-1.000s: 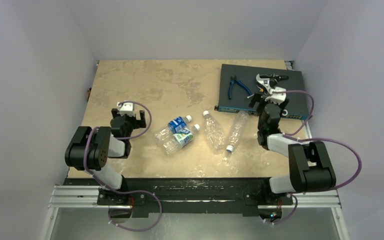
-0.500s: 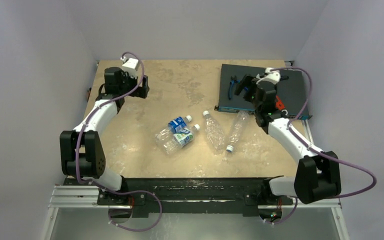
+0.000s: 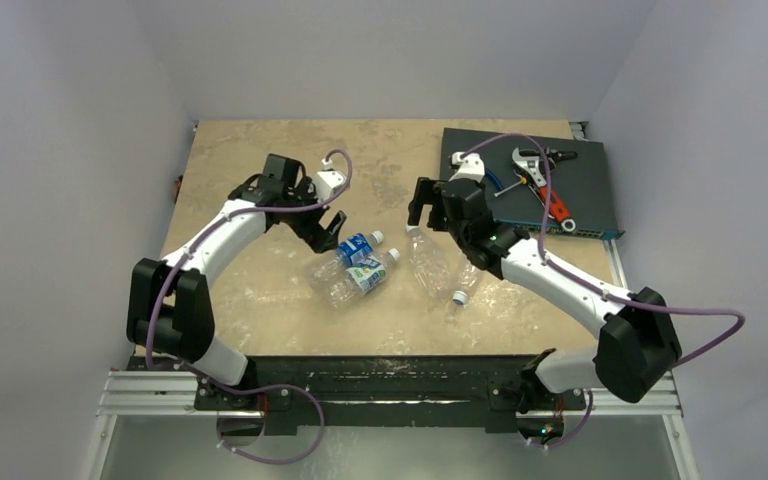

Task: Unscrew the bottle caps
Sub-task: Pick up the plastic bottle at the center of the board.

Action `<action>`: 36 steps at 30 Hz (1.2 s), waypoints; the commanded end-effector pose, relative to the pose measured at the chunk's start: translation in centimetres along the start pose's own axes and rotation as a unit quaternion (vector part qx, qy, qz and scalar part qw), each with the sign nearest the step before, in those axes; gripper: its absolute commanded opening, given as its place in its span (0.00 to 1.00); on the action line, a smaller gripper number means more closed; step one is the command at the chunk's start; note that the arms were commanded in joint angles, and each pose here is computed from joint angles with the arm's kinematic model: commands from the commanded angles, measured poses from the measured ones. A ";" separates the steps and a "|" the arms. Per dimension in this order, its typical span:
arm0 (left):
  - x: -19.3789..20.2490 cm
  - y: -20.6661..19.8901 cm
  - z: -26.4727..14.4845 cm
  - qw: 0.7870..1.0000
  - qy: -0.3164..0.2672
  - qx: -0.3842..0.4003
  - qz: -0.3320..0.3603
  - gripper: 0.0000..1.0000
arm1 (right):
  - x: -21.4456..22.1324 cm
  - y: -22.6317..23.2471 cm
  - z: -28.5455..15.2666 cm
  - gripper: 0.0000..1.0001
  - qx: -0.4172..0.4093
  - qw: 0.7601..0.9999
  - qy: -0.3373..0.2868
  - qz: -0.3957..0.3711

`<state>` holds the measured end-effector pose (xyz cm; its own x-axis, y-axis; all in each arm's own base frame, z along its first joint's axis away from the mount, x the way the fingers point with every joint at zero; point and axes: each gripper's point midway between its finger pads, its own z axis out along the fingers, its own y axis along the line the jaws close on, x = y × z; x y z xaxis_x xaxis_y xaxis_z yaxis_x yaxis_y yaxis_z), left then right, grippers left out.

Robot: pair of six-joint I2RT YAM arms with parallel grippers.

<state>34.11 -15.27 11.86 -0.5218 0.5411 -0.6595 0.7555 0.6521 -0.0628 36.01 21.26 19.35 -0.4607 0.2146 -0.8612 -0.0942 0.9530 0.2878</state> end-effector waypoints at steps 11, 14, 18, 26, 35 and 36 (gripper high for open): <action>4.7 -3.5 2.5 0.993 0.084 0.049 0.059 1.00 | 2.6 -1.6 -4.0 0.99 0.022 0.999 0.008 0.030; 5.3 -3.5 3.2 0.993 0.089 0.048 0.058 1.00 | 2.9 -2.1 -4.3 0.99 0.027 0.999 0.009 0.033; 5.9 -3.1 4.2 0.992 0.100 0.037 0.061 1.00 | 2.7 -2.2 -4.8 0.99 0.026 0.999 0.006 0.037; 7.2 -1.3 6.1 0.988 0.130 0.004 0.084 0.70 | 1.9 -1.9 -5.5 0.99 0.017 0.999 -0.003 0.048; 3.4 -0.5 4.1 0.991 0.076 -0.032 0.107 0.35 | 1.2 -0.8 -5.2 0.99 0.010 0.997 0.004 0.073; 2.0 -0.6 3.2 0.992 0.057 -0.037 0.110 0.32 | 0.9 -0.4 -5.1 0.99 0.010 0.997 0.007 0.077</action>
<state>31.61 -15.21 2.80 -0.4812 0.7560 -0.4437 0.8357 0.5484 0.0281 30.52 19.11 18.79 -0.4847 0.3012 -0.8212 -0.0248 0.9337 0.3571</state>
